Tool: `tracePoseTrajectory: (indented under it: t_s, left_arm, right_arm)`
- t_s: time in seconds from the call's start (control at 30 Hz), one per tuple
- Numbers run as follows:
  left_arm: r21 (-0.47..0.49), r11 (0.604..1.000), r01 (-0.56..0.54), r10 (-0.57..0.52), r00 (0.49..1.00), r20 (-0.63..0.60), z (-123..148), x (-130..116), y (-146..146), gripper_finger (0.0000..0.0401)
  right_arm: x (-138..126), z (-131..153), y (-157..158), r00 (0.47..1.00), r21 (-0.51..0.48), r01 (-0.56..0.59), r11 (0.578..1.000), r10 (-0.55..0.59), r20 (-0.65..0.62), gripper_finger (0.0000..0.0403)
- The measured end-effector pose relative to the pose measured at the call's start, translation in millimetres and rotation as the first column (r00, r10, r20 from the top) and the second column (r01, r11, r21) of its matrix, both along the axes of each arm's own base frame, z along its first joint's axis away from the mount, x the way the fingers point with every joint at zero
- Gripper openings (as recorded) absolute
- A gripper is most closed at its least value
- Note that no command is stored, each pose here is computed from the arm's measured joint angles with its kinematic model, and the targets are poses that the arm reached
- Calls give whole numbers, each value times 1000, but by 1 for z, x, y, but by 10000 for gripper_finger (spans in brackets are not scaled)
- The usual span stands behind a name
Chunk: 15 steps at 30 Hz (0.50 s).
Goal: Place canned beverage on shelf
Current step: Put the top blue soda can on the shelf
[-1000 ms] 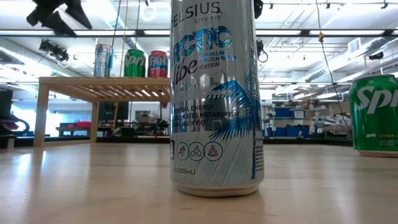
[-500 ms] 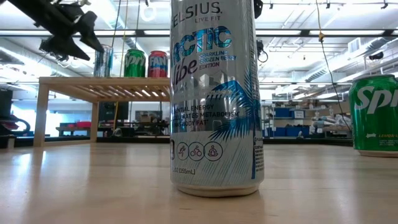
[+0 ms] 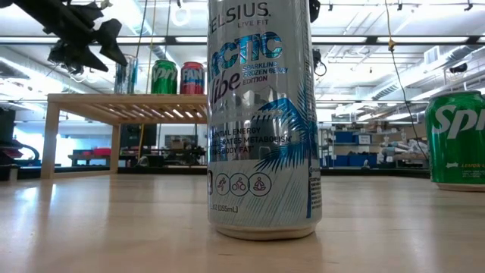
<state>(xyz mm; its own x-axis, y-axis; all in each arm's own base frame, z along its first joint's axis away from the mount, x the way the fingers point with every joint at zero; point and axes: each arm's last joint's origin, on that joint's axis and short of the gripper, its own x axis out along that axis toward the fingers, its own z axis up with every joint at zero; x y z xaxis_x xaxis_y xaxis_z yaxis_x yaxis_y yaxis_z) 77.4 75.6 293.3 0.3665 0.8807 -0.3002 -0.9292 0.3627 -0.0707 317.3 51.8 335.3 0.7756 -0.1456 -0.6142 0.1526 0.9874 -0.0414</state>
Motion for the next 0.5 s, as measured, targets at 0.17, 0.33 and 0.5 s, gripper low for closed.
tracePoseTrajectory:
  t_s: [0.17,0.33,0.5]
  left_arm:
    - [3,1000,-7,7,1000,-5,0,6,4,314]
    - [-1,1000,-21,21,999,-47,-4,18,13,314]
    - [2,995,-97,97,993,-67,-7,23,19,314]
  right_arm:
    - [1,1,0,1000,1,1,1000,-1,14,318]
    - [1,1,0,1000,-1,0,1000,0,13,318]
    - [1,1,0,1000,-1,0,1000,0,13,318]
